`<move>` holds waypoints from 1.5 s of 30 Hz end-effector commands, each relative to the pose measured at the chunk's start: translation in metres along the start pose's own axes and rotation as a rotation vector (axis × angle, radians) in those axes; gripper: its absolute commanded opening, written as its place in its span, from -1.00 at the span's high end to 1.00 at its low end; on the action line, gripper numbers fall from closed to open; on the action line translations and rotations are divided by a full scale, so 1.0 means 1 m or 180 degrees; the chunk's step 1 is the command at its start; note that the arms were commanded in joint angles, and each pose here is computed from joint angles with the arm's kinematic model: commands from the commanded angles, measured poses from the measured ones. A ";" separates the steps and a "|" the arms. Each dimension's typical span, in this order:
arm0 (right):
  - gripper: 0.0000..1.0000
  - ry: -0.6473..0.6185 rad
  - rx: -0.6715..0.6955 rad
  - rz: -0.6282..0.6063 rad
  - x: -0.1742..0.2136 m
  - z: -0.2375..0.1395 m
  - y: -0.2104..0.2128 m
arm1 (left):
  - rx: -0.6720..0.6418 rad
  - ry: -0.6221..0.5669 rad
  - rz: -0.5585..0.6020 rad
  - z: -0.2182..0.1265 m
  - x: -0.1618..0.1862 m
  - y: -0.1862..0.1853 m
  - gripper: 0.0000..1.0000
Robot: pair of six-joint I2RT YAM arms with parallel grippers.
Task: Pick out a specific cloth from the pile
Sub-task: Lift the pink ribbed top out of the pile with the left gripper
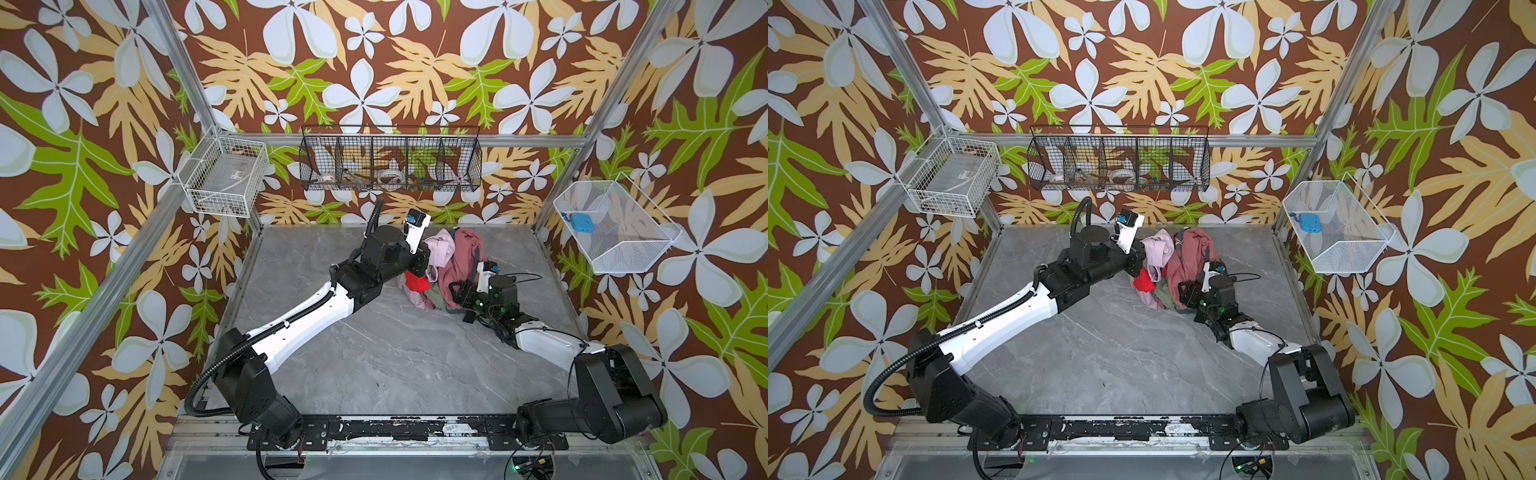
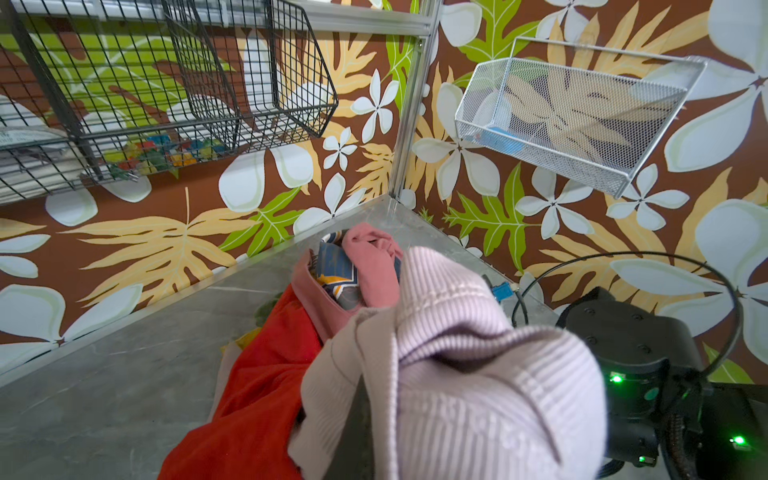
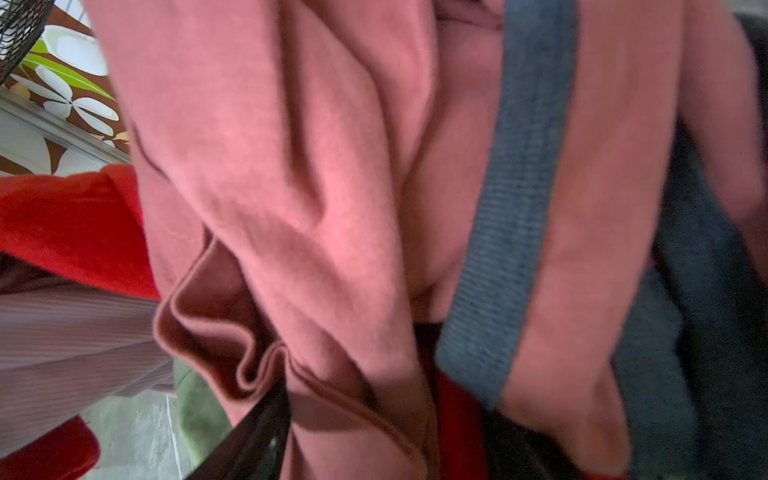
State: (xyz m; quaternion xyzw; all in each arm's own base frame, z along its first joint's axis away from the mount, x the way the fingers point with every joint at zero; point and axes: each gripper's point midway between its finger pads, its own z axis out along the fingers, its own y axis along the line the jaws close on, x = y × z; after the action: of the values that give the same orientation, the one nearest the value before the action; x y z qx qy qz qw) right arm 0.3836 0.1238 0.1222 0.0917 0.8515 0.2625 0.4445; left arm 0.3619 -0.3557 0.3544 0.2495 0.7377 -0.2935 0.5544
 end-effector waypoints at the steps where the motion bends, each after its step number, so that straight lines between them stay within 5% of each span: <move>1: -0.42 -0.0042 0.0068 0.0008 -0.003 0.001 -0.003 | -0.0072 -0.0153 0.0001 -0.009 -0.021 0.001 1.00; 24: -0.44 -0.0053 0.0151 0.0039 -0.003 0.004 -0.009 | 0.0156 -0.0678 -0.0100 -0.064 -0.099 -0.024 1.00; 32: -0.48 -0.0168 0.0022 -0.0026 -0.014 -0.002 0.002 | -0.0157 -0.0912 0.0037 -0.097 -0.129 -0.012 1.00; 45: -0.53 -0.0527 -0.0049 -0.0139 -0.037 -0.028 0.014 | -0.1343 -0.1037 0.0123 -0.144 -0.134 0.049 1.00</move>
State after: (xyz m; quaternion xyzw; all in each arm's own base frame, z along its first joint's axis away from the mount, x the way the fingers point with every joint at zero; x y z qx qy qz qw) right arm 0.3798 0.1139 0.1559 0.0934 0.8260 0.2546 0.4942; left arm 0.3259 -0.2524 0.5027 0.1362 0.6759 -0.2147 0.6917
